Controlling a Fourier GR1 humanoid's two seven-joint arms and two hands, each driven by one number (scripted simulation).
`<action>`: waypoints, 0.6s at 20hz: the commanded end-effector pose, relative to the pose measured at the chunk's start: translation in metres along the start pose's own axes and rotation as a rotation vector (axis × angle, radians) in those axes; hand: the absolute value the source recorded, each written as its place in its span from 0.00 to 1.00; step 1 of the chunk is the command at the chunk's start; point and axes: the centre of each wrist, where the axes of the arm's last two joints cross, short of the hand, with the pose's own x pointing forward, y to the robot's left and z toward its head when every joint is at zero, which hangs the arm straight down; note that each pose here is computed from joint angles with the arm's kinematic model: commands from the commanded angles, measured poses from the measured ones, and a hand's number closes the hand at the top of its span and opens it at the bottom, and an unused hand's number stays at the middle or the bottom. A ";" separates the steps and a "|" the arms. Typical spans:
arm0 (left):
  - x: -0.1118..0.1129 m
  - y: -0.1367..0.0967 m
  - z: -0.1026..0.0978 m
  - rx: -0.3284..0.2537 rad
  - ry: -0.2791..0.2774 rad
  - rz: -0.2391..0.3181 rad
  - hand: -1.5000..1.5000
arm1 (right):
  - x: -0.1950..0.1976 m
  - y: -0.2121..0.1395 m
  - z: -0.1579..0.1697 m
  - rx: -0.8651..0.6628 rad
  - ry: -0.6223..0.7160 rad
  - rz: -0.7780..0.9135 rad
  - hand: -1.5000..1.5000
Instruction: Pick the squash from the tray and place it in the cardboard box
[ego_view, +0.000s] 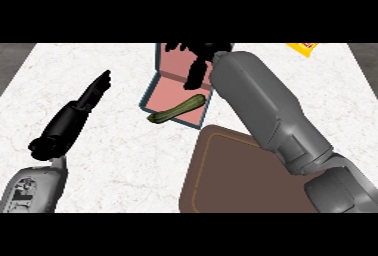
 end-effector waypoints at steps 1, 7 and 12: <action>0.004 -0.004 -0.001 -0.007 0.012 0.006 0.50 | 0.014 -0.015 0.003 -0.183 -0.173 -0.286 0.00; -0.004 -0.008 0.004 0.002 0.002 -0.001 0.50 | -0.025 -0.011 0.007 -0.379 -0.139 -0.872 0.00; 0.003 -0.003 0.009 -0.009 -0.007 -0.010 0.50 | -0.076 -0.014 0.018 -0.469 -0.076 -0.971 0.00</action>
